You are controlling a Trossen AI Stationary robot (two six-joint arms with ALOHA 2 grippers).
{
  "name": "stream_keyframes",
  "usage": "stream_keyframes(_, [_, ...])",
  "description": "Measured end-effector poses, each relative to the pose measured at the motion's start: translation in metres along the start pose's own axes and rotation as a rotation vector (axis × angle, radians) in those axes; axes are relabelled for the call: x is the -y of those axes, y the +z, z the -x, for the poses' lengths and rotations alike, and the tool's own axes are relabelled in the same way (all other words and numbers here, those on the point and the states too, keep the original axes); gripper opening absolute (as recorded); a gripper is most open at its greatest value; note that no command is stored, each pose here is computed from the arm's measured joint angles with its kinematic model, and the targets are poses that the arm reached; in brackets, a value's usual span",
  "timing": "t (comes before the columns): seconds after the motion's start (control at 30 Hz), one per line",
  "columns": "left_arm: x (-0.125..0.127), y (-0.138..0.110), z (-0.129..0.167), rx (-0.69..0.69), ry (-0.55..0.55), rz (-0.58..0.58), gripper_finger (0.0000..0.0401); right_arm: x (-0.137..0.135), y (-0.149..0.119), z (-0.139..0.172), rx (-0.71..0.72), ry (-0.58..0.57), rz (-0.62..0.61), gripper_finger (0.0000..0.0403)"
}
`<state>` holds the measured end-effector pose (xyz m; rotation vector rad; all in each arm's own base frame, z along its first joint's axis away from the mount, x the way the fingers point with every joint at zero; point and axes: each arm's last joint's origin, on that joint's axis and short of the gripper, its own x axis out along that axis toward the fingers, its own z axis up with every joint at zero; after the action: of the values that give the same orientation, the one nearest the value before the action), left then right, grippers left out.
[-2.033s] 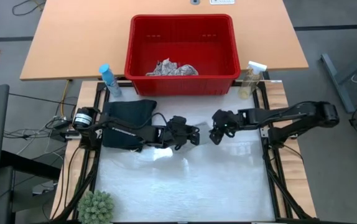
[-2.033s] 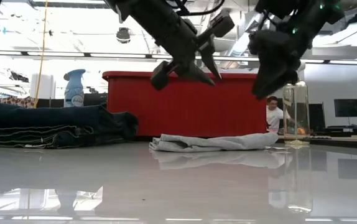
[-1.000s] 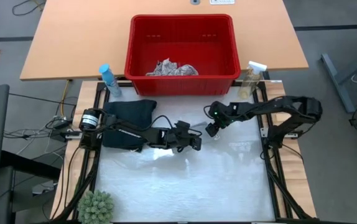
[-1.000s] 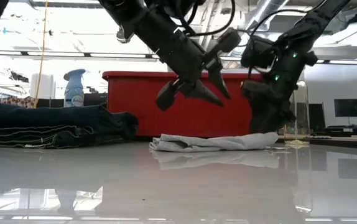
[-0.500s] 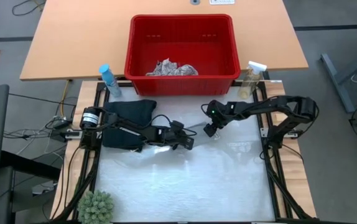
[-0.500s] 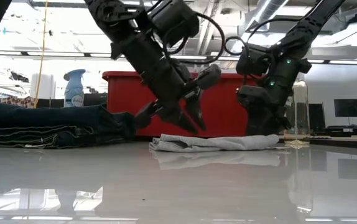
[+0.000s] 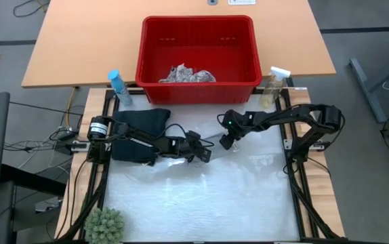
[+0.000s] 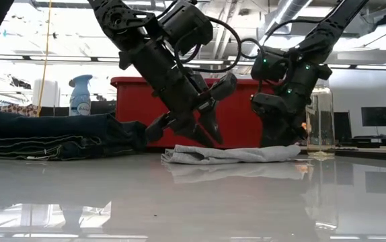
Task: Fold Laundry from Bin
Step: Fold the gray shorts
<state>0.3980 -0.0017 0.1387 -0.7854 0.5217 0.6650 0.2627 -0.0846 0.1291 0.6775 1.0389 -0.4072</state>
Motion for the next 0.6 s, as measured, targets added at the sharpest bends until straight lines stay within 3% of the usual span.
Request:
stream_keyframes(0.17, [0.0,0.0,0.0,0.006,0.004,-0.006,0.0069,-0.002,-0.005,-0.008,-0.039,-0.012,0.011,0.0224])
stream_keyframes(0.33, [-0.004,-0.008,-0.012,-0.01,0.002,-0.008,0.0069,-0.001,-0.006,-0.009,-0.048,-0.015,0.008,0.0141])
stream_keyframes(0.5, [-0.002,-0.019,-0.03,-0.052,-0.1,0.022,0.0069,0.003,-0.006,-0.009,-0.071,-0.009,0.022,0.0053])
stream_keyframes(0.6, [0.0,-0.018,-0.031,-0.062,-0.135,0.012,0.0069,0.006,-0.005,-0.009,-0.074,-0.009,0.027,0.0022])
